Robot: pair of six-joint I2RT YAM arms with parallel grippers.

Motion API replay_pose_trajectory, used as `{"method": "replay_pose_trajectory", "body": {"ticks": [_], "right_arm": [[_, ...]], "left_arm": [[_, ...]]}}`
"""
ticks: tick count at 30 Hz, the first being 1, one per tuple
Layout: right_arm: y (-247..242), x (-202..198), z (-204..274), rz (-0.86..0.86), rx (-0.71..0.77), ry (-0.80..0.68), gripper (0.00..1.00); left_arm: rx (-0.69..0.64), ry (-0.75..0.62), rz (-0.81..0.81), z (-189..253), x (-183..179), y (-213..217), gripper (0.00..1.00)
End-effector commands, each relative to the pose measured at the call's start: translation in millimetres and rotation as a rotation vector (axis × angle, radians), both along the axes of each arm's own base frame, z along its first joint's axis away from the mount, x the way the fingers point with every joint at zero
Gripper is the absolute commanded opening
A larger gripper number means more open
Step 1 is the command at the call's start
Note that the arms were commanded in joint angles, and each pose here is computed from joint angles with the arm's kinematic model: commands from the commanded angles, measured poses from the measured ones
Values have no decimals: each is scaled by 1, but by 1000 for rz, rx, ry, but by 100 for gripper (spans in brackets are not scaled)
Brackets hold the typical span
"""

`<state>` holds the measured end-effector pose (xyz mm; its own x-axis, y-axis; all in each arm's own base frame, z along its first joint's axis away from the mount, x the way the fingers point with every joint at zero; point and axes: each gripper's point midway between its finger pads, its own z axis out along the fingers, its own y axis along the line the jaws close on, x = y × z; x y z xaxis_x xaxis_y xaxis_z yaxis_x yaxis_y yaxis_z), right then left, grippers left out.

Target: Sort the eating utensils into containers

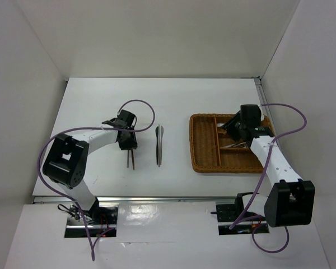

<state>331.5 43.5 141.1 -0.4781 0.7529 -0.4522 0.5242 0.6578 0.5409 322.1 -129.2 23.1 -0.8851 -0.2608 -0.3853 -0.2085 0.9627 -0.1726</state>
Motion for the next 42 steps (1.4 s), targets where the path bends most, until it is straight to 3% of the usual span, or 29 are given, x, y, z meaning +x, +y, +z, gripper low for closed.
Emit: {"method": "replay_pose_trajectory", "body": {"ticks": [1, 12, 25, 34, 42], "right_arm": [[1, 4, 6, -1, -8, -35, 47], [-1, 5, 6, -7, -14, -36, 47], [6, -3, 4, 14, 20, -48, 47], [54, -3, 22, 312, 25, -162, 42], [142, -23, 53, 656, -28, -367, 43]], "left_arm": [[7, 37, -1, -13, -3, 0, 43], [98, 188, 1, -32, -17, 12, 29], [205, 210, -179, -37, -19, -6, 15], [203, 214, -178, -36, -22, -13, 10], [46, 3, -148, 37, 11, -42, 10]]}}
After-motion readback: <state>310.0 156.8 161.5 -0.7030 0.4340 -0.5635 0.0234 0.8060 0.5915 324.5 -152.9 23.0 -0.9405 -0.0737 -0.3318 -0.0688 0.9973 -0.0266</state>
